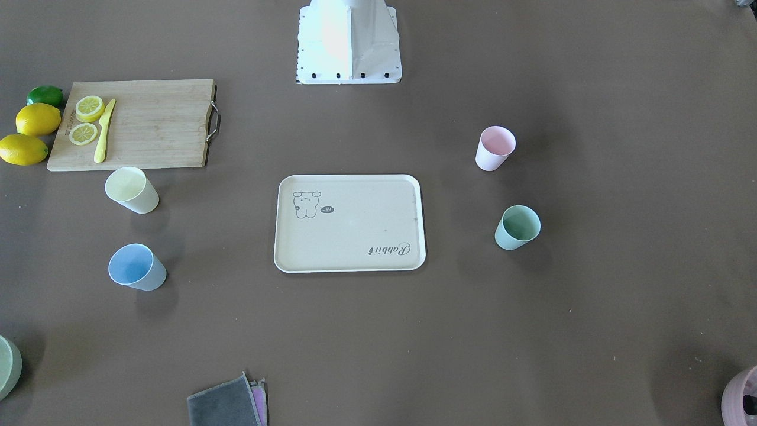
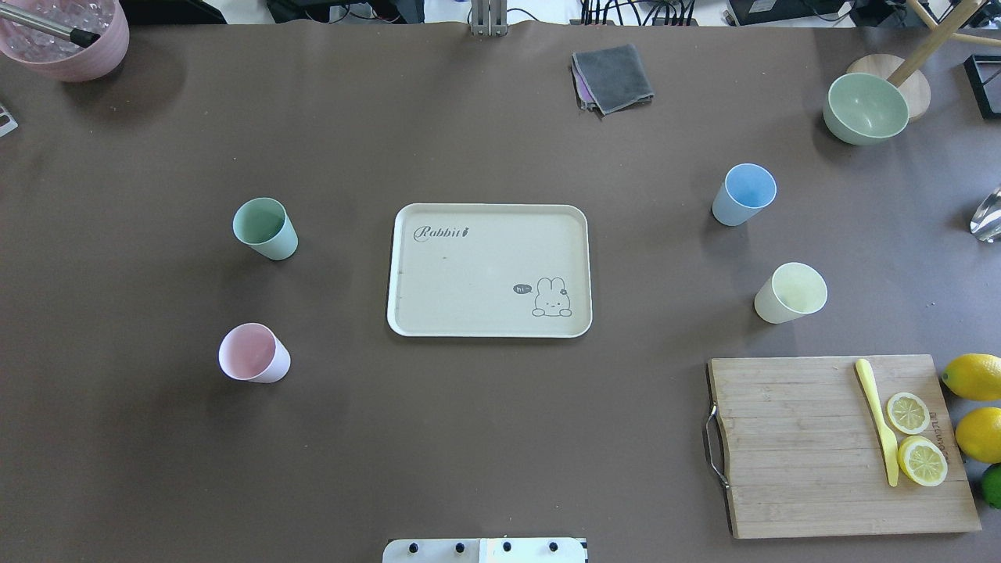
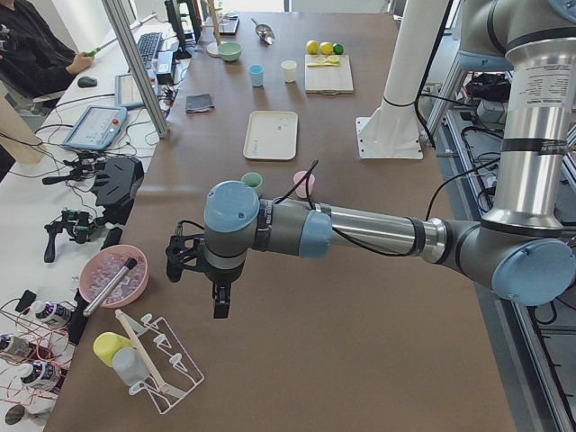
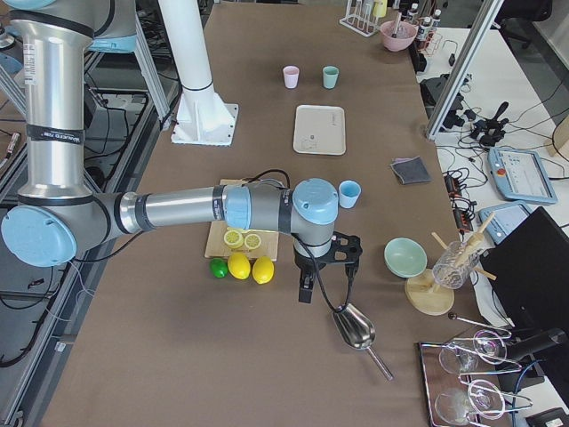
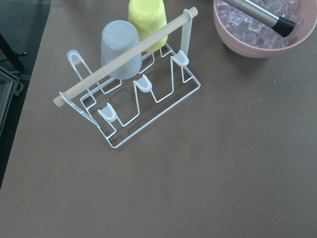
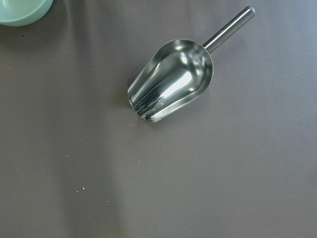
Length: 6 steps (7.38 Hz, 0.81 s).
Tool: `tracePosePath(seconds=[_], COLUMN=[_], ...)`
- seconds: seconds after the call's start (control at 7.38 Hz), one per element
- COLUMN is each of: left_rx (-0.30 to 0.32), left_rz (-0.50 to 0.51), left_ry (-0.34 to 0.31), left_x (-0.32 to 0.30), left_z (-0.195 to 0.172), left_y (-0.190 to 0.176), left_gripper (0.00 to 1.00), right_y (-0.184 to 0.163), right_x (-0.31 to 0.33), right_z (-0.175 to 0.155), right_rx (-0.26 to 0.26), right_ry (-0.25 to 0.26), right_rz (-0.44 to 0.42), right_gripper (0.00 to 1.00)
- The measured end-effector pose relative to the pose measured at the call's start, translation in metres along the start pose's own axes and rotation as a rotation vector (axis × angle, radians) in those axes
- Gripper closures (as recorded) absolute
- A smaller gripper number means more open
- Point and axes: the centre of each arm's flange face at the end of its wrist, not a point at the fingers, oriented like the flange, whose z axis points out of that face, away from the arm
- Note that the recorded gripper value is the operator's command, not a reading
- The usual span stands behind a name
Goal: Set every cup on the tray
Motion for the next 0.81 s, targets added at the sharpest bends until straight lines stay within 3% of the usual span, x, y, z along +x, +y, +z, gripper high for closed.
tracePosePath(seconds=[0.81], left_rx=[-0.029], left_rz=[0.03], left_ry=[0.004], left_x=[0.018], left_z=[0.015], left_y=[0.0], left_gripper=[0.02], right_y=[0.0], right_x=[-0.001], right_z=[-0.001], right_rx=[0.002], right_ry=[-0.001], right_rz=[0.001], right_gripper=[0.0])
